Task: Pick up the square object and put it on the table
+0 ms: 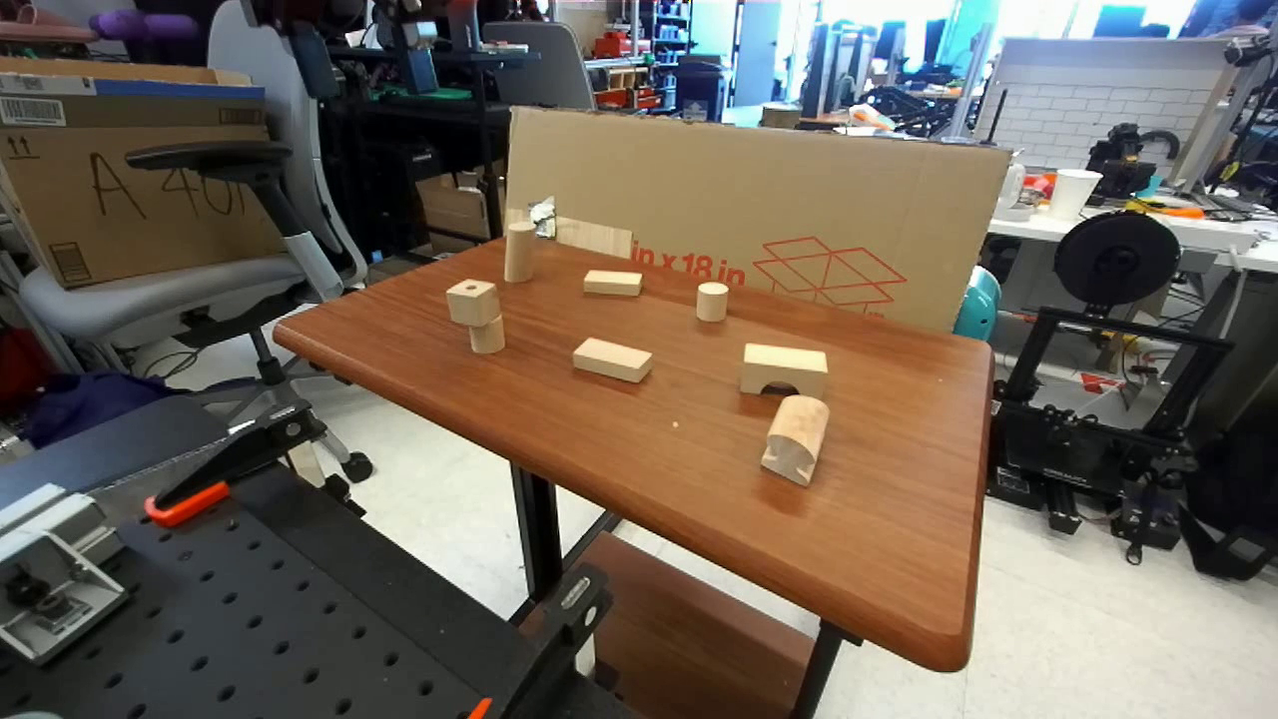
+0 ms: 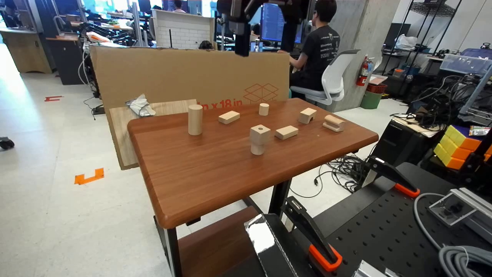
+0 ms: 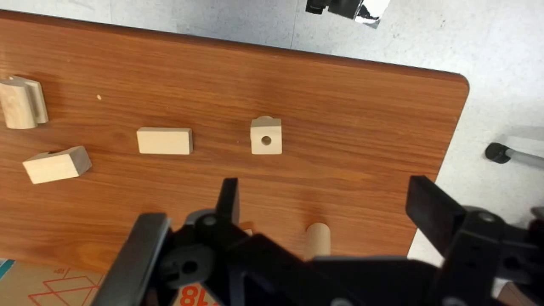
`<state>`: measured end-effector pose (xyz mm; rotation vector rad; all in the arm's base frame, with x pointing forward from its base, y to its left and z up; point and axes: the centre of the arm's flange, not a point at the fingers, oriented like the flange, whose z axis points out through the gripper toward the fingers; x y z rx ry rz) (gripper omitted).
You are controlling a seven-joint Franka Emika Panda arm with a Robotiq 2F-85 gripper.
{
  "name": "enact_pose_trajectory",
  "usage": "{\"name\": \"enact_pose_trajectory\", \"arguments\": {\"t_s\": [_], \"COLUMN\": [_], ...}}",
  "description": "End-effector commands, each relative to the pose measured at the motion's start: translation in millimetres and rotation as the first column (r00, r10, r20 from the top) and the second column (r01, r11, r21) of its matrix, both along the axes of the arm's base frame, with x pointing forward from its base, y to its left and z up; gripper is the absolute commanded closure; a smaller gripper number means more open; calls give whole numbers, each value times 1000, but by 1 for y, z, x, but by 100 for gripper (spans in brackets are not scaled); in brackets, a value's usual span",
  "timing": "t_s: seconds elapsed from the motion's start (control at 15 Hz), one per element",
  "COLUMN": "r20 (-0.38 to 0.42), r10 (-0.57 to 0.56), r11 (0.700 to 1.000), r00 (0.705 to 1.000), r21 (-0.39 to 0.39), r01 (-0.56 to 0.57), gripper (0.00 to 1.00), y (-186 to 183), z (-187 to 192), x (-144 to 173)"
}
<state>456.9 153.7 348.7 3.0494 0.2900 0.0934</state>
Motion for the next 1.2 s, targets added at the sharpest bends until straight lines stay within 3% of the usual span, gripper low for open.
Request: {"name": "enact_pose_trajectory", "arguments": {"t_s": [0.0, 0.47, 1.13], "r20": [-46, -124, -201], "r10": [6, 26, 40], "r11": [1000, 996, 997], "r00": [999, 992, 979], "r21": [-18, -82, -63], "r01": [-7, -36, -54], "gripper": [0, 0, 0], "y": [6, -9, -16], "z": [-22, -65, -106], "x": [29, 41, 60]}}
